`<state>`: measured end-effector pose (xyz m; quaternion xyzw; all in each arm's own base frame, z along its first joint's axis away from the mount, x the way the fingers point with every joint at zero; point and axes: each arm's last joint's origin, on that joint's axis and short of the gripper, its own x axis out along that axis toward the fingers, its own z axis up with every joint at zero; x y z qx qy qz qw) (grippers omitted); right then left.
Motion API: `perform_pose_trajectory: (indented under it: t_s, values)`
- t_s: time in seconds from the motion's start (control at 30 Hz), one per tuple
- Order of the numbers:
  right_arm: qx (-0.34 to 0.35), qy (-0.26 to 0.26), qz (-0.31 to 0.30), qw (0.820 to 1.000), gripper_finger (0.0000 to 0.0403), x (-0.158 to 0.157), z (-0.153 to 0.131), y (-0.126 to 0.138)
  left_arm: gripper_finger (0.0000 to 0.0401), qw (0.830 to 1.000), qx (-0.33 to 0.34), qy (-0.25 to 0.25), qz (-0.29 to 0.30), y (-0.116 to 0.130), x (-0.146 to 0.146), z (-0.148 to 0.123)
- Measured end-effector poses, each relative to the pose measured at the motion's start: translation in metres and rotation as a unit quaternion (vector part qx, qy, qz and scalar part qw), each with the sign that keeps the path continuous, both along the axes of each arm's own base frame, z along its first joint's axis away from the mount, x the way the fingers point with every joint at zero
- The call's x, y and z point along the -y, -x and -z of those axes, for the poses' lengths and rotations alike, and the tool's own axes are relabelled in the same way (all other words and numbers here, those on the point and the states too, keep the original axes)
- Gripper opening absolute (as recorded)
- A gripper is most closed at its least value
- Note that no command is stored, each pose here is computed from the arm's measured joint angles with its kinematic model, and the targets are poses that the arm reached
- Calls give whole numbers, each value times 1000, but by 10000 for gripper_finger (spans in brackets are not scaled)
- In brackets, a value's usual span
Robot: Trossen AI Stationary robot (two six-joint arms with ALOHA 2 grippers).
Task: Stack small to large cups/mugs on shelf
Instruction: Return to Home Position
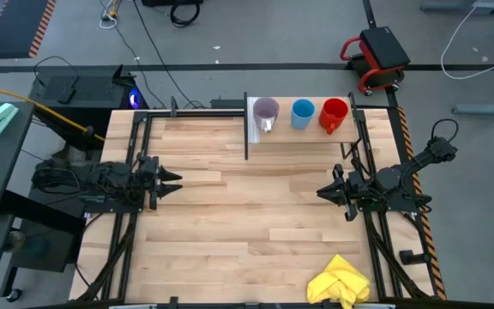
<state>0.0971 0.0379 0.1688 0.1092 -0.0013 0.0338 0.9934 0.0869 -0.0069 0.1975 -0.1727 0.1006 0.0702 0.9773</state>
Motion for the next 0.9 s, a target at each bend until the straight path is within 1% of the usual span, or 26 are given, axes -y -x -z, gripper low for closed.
perform_pose_trajectory:
  t_s: [0.67, 0.9]
  values:
    - [0, 0, 0, 1000, 50, 0, 0, 0, 178, 1000, 0, 0, 0, 0, 0, 0]
    - [0, 0, 0, 1000, 50, 0, 0, 0, 173, 1000, 0, 0, 0, 0, 0, 0]
